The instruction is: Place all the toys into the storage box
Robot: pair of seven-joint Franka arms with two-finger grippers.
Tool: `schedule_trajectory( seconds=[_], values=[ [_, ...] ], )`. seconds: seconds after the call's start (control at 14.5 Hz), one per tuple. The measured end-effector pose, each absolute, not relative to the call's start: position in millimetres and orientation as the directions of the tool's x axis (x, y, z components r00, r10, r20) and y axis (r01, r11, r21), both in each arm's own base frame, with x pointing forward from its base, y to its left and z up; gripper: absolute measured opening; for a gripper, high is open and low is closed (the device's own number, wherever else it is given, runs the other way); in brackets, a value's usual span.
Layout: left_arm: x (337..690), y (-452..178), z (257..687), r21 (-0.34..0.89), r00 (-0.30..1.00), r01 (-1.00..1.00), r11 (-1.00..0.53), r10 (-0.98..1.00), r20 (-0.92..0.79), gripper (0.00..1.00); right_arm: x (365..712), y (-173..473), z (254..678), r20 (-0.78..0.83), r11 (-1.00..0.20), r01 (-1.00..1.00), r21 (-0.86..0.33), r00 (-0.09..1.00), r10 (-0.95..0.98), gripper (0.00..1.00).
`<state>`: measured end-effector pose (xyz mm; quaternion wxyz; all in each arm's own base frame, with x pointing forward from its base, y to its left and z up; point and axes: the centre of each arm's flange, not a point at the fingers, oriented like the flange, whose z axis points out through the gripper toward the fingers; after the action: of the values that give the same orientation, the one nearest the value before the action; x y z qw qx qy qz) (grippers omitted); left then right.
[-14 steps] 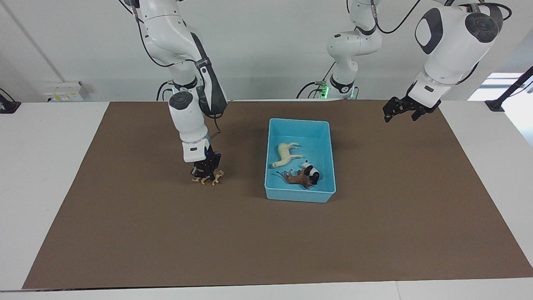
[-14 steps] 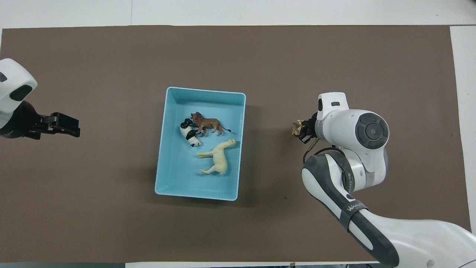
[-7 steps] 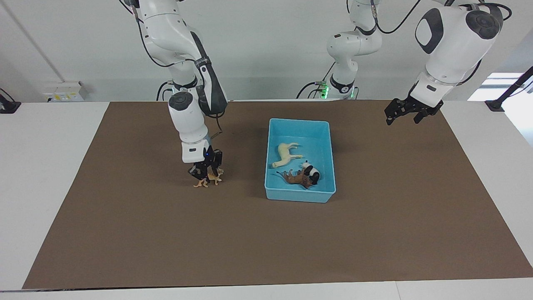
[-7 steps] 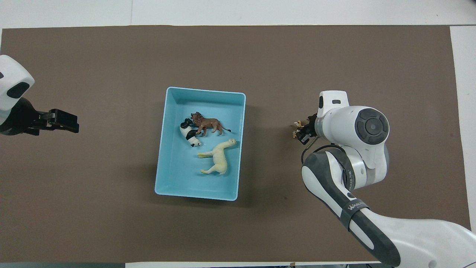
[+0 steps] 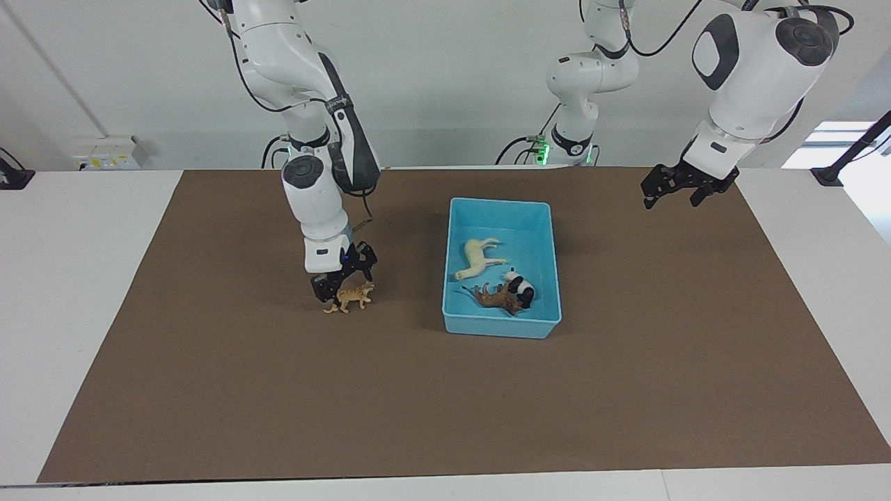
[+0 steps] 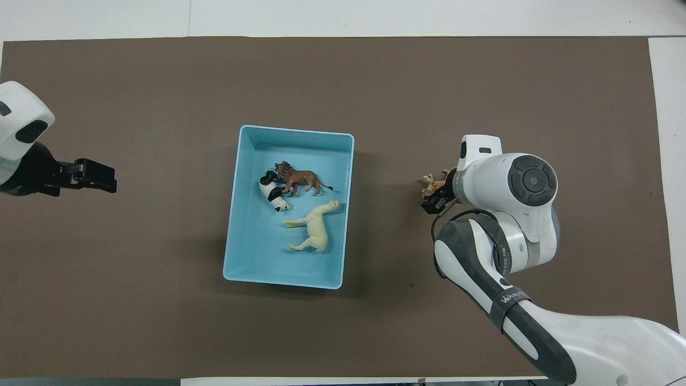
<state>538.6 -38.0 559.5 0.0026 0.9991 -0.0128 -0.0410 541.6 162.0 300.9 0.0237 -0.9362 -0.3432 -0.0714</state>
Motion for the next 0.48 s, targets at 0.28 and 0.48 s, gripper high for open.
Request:
schedule_trajectory(
  seconds=[0.28,0.48],
  values=[
    [538.8,-38.6,558.7,0.006,0.996,-0.026,-1.000,-0.027,-0.080,1.00,536.3,160.4,296.0,0.137,-0.775,0.633,-0.003,0.768,0.626,1.00],
    [538.8,-38.6,558.7,0.006,0.996,-0.026,-1.000,-0.027,-0.080,1.00,535.5,160.3,295.9,0.136,-0.786,0.619,-0.006,0.779,0.612,1.00]
  ],
)
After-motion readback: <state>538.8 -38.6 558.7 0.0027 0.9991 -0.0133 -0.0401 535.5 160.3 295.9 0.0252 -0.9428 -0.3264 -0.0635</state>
